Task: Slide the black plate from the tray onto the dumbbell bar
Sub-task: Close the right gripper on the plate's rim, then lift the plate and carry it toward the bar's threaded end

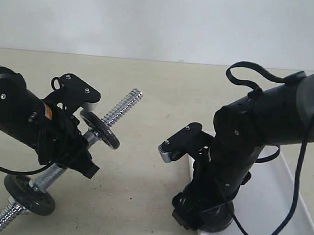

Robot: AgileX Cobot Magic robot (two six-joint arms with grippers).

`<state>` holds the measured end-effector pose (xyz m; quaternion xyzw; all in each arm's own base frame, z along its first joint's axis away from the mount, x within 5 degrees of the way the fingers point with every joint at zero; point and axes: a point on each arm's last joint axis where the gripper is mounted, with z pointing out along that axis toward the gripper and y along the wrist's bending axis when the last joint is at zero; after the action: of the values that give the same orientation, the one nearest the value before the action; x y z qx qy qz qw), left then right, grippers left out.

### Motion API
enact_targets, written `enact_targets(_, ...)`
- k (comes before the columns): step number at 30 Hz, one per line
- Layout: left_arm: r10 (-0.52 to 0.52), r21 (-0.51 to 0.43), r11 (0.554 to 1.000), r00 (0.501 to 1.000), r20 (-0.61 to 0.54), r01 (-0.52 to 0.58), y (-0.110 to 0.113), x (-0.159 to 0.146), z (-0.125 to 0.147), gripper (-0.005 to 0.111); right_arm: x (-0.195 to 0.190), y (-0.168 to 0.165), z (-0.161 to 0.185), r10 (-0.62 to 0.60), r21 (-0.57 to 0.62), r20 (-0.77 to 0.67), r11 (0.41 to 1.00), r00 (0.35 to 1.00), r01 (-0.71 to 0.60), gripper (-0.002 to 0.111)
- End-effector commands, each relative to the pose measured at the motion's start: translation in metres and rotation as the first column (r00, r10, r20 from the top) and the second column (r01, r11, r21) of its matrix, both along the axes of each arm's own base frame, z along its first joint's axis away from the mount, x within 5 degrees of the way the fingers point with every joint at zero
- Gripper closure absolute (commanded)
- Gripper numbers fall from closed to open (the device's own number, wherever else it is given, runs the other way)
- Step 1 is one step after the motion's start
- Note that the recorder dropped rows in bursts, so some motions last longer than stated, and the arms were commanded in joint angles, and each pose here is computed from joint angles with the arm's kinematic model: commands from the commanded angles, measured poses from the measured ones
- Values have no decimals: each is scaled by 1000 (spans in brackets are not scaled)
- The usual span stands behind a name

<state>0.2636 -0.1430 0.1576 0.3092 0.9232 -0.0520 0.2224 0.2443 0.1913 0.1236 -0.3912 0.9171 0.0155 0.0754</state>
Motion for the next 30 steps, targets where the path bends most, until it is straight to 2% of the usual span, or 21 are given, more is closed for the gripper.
enact_targets(1, 11, -84, 996, 985, 170, 3, -5, 10, 30, 102, -3, -1, -7, 53, -22, -25, 998, 998, -53, 109)
enact_targets(13, 11, -84, 996, 985, 170, 3, -5, 10, 30, 102, -4, -2, 23, 123, 7, 44, 992, 991, -123, 109)
enact_targets(17, 11, -84, 996, 985, 170, 3, -5, 10, 30, 102, 2, 2, 44, 139, -4, 44, 990, 989, -139, 109)
enact_targets(21, 7, -81, 997, 986, 169, 6, -5, 10, 29, 102, 18, 12, 84, 198, -2, 103, 980, 975, -199, 109)
enact_targets(26, -104, -7, 994, 978, 180, 107, -4, 9, 28, 102, 24, 17, 127, 248, -5, 137, 968, 959, -250, 109)
enact_targets(30, -207, 58, 978, 960, 189, 199, -4, 8, 27, 102, 22, 14, 140, 296, -16, 166, 954, 941, -298, 109)
